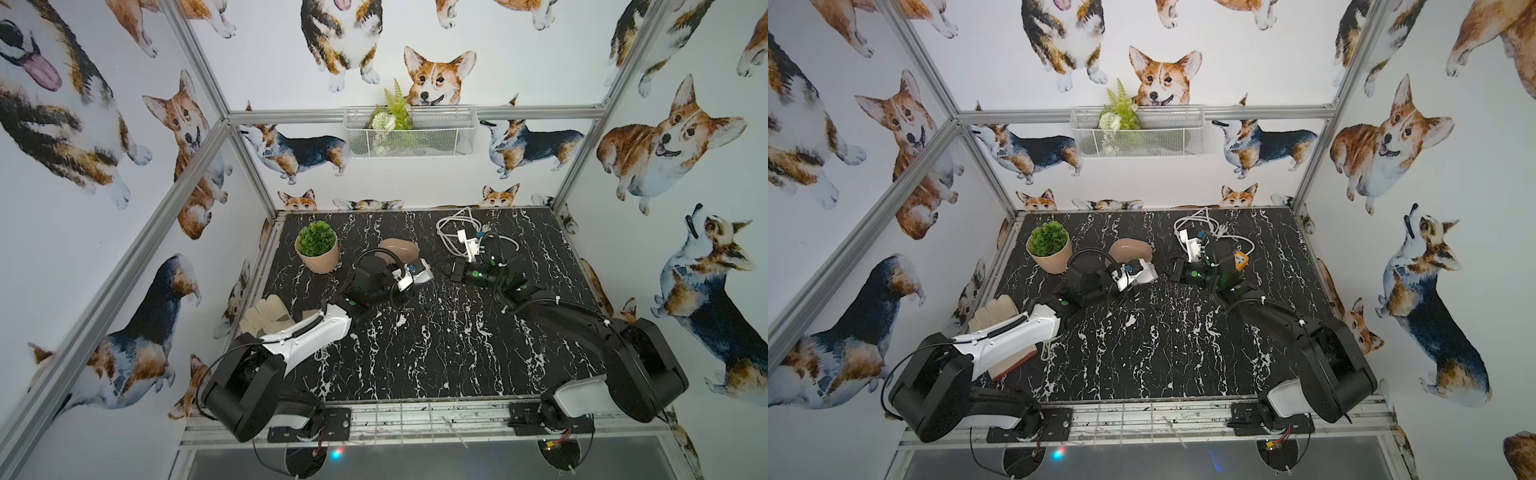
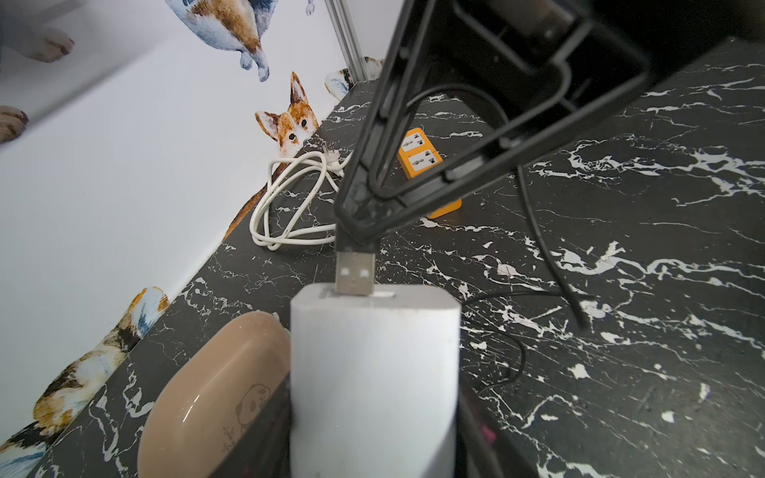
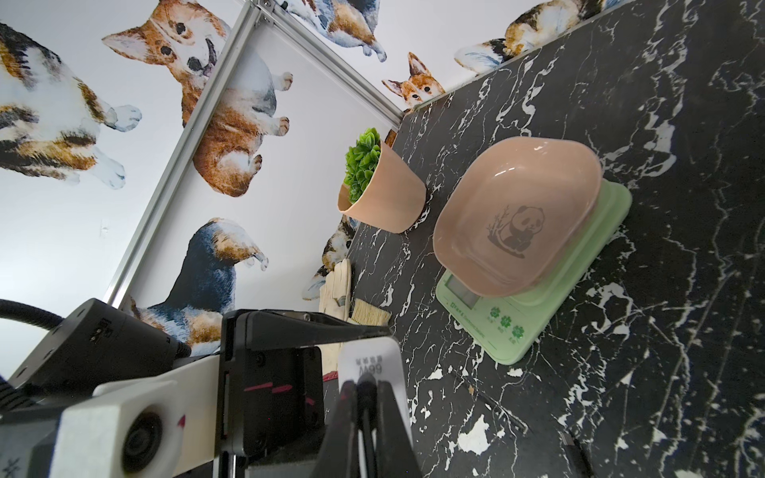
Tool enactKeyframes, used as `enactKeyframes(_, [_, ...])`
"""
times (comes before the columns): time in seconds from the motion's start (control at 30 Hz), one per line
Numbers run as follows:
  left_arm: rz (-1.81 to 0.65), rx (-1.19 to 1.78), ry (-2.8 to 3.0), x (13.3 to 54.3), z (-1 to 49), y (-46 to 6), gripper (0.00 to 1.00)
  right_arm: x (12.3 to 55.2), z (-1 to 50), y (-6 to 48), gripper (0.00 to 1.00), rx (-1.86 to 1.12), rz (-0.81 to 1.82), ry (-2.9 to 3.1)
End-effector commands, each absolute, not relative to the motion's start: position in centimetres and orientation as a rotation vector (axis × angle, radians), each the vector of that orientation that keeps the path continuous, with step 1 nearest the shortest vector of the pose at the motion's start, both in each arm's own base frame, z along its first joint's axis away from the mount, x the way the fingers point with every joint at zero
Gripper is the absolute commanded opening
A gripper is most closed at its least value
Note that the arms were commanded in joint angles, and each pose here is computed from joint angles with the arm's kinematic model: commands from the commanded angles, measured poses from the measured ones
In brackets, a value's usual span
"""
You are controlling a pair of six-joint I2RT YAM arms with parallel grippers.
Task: Charge the electronic scale
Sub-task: Insert the charging cable into the plug.
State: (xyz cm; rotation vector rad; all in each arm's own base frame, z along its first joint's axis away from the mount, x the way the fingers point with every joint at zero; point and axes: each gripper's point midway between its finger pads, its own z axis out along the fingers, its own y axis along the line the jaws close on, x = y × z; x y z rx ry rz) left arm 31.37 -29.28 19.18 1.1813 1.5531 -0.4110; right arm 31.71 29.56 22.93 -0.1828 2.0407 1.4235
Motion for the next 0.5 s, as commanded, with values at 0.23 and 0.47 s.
enactKeyframes(0.23, [-0.409, 1.147, 1.454, 31.51, 21.15, -29.48, 0.19, 31.54, 23.34, 29.37, 0.0, -0.205, 1.397, 2.03])
enactKeyframes(0.47, [-0.396, 1.139, 1.474, 31.91, 21.05, -29.42, 0.19, 31.28, 23.69, 29.68, 0.0, -0.202, 1.412, 2.021])
